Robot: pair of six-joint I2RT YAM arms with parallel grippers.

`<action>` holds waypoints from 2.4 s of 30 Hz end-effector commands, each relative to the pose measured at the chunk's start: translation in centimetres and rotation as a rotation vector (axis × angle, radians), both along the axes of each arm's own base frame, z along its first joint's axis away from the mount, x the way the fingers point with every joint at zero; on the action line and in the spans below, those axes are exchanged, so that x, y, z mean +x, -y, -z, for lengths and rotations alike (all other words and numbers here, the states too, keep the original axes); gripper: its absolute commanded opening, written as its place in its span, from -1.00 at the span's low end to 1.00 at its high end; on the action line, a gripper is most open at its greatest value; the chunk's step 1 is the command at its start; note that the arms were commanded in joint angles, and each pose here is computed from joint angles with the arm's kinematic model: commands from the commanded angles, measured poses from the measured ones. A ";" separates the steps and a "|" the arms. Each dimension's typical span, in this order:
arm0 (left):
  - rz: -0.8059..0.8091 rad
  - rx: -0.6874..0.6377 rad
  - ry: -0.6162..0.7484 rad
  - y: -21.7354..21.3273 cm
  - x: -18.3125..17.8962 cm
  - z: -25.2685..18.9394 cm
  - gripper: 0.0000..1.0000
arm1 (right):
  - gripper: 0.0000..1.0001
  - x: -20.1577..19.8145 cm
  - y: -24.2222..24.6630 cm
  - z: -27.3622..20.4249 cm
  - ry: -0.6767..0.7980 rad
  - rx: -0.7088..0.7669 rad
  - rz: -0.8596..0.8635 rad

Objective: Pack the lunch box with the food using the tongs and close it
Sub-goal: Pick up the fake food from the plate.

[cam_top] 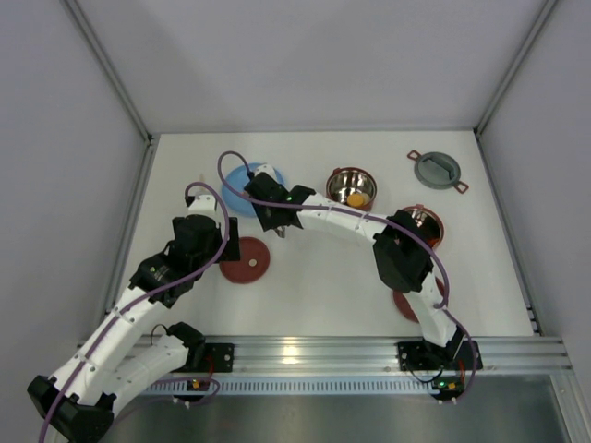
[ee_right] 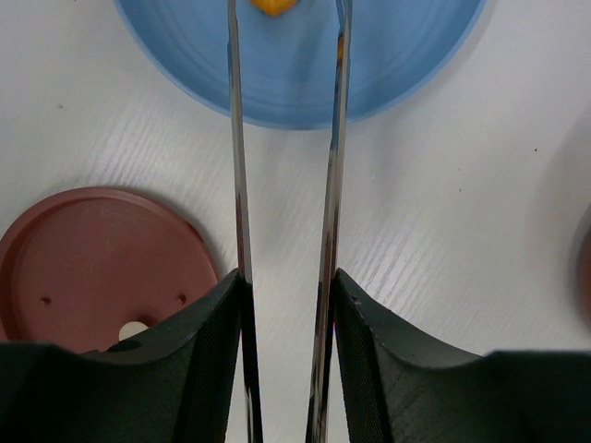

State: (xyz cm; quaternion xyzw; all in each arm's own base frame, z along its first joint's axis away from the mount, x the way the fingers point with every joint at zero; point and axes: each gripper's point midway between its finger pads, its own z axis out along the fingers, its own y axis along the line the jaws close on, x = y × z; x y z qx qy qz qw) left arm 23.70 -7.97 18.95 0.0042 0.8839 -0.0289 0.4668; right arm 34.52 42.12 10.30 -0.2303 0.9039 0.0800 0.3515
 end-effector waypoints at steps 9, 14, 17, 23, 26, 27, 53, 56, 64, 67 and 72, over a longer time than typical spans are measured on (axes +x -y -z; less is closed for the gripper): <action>-0.006 0.005 0.019 -0.1 0.3 -0.4 0.98 | -0.21 -1.0 -1.0 -1.9 0.035 -0.003 -0.036; -0.005 0.003 0.020 0.0 0.3 -0.5 0.98 | -0.22 -1.1 -1.2 -1.6 0.029 -0.020 -0.047; -0.005 0.004 0.019 0.0 0.2 -0.5 0.98 | -0.23 -1.1 -1.3 -1.6 0.031 -0.023 -0.047; -0.005 0.004 0.017 0.0 0.2 -0.4 0.98 | -0.27 -1.1 -1.1 -1.4 0.030 -0.036 -0.045; -0.005 0.002 0.021 0.0 0.2 -0.5 0.98 | -0.33 -1.1 -1.0 -1.7 0.033 -0.037 -0.041; -0.005 0.002 0.021 0.0 0.3 -0.6 0.98 | -0.35 -1.0 -0.9 -1.8 0.037 -0.034 -0.035; -0.004 0.003 0.020 -0.1 0.2 -0.5 0.98 | -0.66 -0.6 0.8 -9.8 0.126 0.068 0.024; -0.003 0.002 0.022 0.0 0.3 -0.6 0.98 | -0.66 -0.4 1.1 -10.2 0.129 0.072 0.032; -0.005 0.003 0.024 -0.1 0.2 -0.6 0.98 | -0.68 -0.1 3.6 -12.1 0.147 0.095 0.078; -0.004 0.000 0.027 -0.1 0.2 -0.7 0.98 | -0.68 -0.1 5.5 -13.0 0.155 0.099 0.109; -0.004 0.000 0.027 -0.1 0.2 -0.7 0.98 | -0.68 -0.5 10.3 -14.3 0.179 0.099 0.186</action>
